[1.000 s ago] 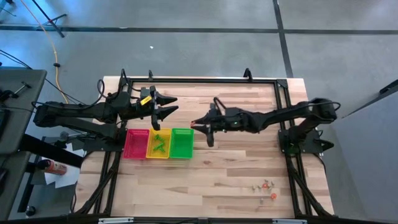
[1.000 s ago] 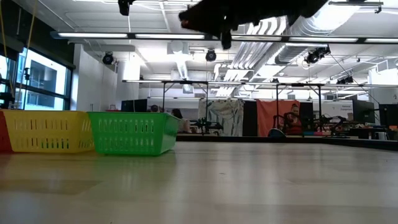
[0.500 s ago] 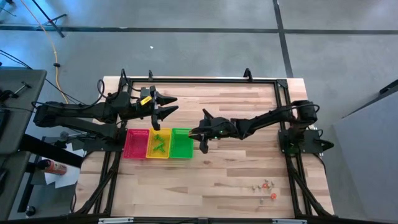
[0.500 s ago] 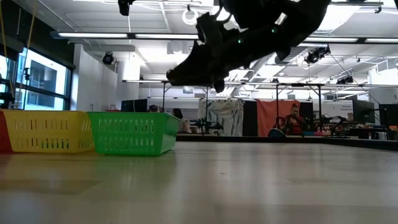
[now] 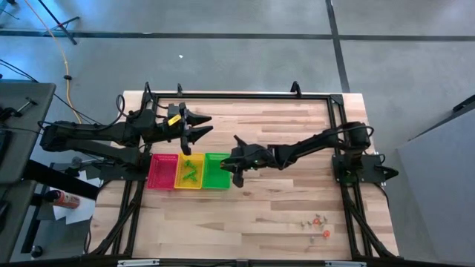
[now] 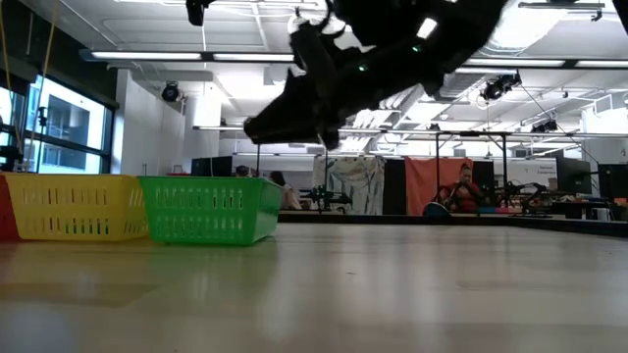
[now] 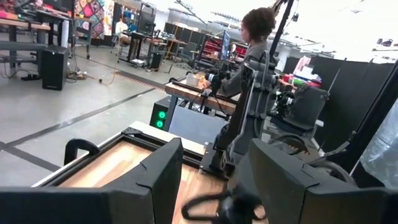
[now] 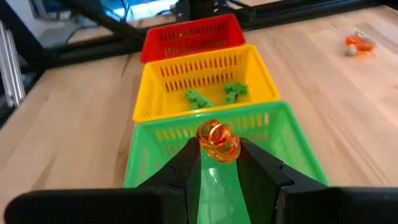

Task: Sort Halloween decoration
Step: Put the orange pumpkin toy into the green bin

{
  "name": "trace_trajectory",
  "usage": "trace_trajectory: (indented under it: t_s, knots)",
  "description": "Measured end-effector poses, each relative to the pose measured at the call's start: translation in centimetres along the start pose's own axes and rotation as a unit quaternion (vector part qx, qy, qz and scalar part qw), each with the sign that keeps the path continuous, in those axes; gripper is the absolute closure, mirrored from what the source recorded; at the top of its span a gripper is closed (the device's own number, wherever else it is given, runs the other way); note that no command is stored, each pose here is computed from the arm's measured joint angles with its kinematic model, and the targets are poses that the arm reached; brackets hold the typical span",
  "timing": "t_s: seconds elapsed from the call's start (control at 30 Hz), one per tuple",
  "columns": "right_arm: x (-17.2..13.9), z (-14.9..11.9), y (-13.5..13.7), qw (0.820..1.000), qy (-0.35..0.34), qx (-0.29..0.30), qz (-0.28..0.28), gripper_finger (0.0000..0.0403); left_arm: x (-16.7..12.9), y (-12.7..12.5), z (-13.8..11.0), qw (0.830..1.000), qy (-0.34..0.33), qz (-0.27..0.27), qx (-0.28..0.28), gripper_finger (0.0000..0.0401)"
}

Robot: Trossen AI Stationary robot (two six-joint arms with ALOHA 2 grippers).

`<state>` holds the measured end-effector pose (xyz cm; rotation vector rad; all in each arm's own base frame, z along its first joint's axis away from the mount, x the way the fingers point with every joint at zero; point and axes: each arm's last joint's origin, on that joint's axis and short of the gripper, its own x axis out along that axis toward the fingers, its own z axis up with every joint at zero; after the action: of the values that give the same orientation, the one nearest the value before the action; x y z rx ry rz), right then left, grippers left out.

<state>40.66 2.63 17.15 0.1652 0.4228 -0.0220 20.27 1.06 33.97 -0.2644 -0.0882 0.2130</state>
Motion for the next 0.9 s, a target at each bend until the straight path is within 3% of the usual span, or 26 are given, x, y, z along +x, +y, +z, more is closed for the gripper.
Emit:
trace_trajectory:
  t_s: [0.13,0.53,0.9]
  knots:
    - [1.4,0.6,0.2,0.998,0.05,-0.023,-0.008,0.0316,0.0,0.0,0.0,1.0,0.0,0.0,0.0,0.0227]
    - [4.0,0.9,-0.1,0.991,0.134,0.004,-0.032,0.0316,0.0,0.0,0.0,1.0,-0.001,0.0,0.0,0.0227]
    - [3.1,2.4,0.2,0.991,0.133,-0.023,-0.003,0.0316,0.0,0.0,0.0,1.0,0.0,-0.001,0.0,0.0227]
